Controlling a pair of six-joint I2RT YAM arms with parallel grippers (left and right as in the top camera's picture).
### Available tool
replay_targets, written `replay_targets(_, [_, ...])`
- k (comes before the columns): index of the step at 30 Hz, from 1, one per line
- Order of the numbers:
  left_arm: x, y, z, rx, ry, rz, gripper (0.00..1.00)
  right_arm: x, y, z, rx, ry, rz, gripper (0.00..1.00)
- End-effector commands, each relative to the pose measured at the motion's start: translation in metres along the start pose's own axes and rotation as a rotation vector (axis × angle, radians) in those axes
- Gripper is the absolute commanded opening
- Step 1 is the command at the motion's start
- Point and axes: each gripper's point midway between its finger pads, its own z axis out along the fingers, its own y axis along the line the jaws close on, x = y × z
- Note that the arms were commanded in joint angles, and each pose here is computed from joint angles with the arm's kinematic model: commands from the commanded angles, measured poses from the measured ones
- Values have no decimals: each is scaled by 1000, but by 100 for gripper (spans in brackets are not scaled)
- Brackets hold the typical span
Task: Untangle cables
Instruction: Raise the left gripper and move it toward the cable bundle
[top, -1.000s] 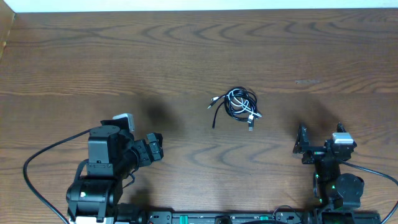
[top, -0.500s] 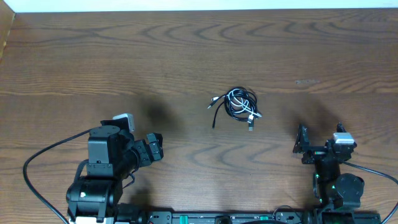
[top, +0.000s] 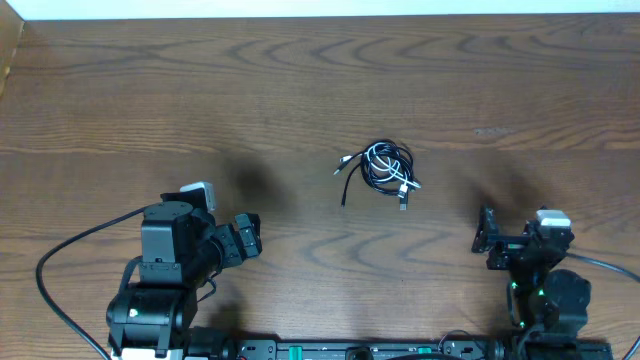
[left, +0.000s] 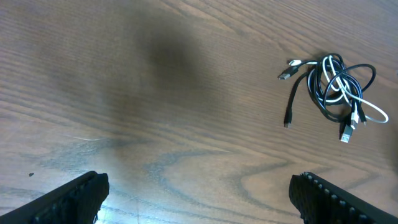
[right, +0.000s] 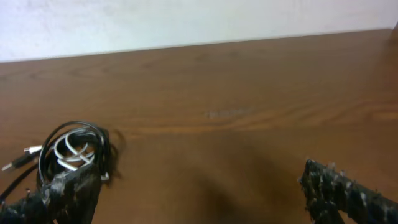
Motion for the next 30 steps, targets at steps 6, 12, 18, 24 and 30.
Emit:
replay_targets(6, [-9, 0, -5, -11, -29, 17, 98, -27, 9, -1, -22, 119, 18, 99])
replay_targets(12, [-8, 0, -5, -12, -25, 16, 98, -31, 10, 8, -10, 278, 22, 99])
replay_targets(18, [-7, 1, -5, -15, -22, 16, 98, -26, 10, 13, 0, 465, -23, 99])
replay_targets(24, [-7, 2, -5, -24, -25, 15, 98, -24, 3, 13, 32, 634, -80, 99])
replay_targets(30, [-12, 0, -10, -19, -38, 17, 98, -34, 16, 20, -32, 631, -58, 99])
